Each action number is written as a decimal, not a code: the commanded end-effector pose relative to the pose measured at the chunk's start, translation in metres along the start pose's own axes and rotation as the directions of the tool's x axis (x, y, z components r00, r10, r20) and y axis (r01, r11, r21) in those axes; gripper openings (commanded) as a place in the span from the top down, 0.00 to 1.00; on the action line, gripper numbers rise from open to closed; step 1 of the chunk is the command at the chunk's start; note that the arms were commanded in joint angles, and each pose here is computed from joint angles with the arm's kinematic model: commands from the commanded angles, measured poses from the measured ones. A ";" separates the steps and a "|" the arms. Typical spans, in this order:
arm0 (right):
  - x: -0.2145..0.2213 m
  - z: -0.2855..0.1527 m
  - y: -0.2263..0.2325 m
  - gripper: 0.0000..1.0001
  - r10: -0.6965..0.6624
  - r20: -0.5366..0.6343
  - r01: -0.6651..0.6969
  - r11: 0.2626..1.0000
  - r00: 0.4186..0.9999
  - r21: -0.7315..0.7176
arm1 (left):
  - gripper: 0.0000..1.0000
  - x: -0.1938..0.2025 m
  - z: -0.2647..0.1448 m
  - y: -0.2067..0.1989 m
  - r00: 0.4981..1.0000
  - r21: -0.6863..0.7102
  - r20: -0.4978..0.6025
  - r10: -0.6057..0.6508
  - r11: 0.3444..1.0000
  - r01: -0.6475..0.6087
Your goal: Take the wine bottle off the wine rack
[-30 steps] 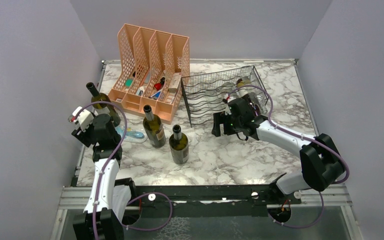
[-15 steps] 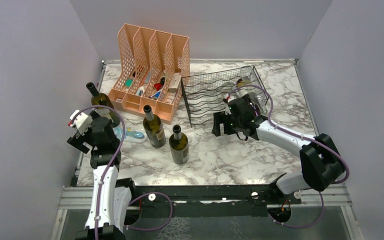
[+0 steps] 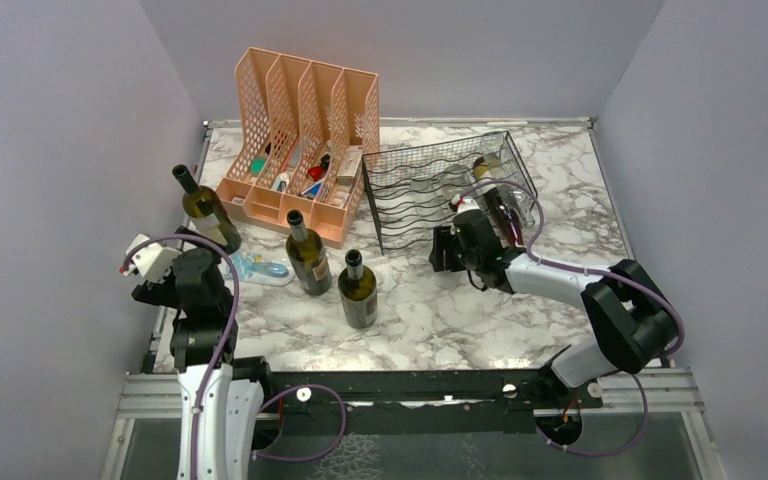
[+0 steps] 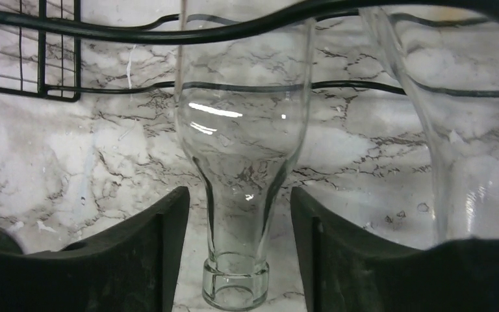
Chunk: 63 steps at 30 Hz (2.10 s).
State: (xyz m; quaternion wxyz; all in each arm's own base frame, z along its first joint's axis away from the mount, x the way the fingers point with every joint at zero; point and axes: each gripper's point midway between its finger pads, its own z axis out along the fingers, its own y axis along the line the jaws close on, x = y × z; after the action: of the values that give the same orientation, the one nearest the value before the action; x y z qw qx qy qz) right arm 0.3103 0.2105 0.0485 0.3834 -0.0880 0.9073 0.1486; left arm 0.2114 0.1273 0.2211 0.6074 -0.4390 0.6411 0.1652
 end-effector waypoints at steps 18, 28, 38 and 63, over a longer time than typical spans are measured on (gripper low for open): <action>0.057 -0.157 0.038 0.99 0.094 -0.378 -0.167 0.972 0.921 -0.165 | 0.01 -0.142 -0.146 -0.122 0.966 0.766 -0.017 -0.259 0.618 0.179; 0.021 -0.247 0.059 0.99 -0.028 -0.507 -0.123 0.957 0.862 -0.262 | 0.02 -0.127 -0.263 -0.227 0.978 0.941 0.202 0.047 -0.286 -0.181; -0.024 -0.271 0.058 0.99 -0.027 -0.428 -0.075 0.973 0.903 -0.219 | 0.01 -0.073 -0.343 -0.285 0.950 0.723 0.295 0.102 -0.673 -0.153; -0.053 -0.325 0.088 0.99 0.015 -0.323 -0.149 0.907 0.946 -0.395 | 0.31 0.130 -0.433 -0.299 0.584 0.345 0.811 -0.026 -0.785 -0.515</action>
State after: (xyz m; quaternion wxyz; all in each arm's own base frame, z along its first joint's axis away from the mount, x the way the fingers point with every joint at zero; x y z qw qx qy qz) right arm 0.1130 0.1726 0.2943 0.1779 -0.1321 0.9353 0.2759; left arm 0.1610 -0.4097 0.2852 0.5354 0.7116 0.4032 -0.2108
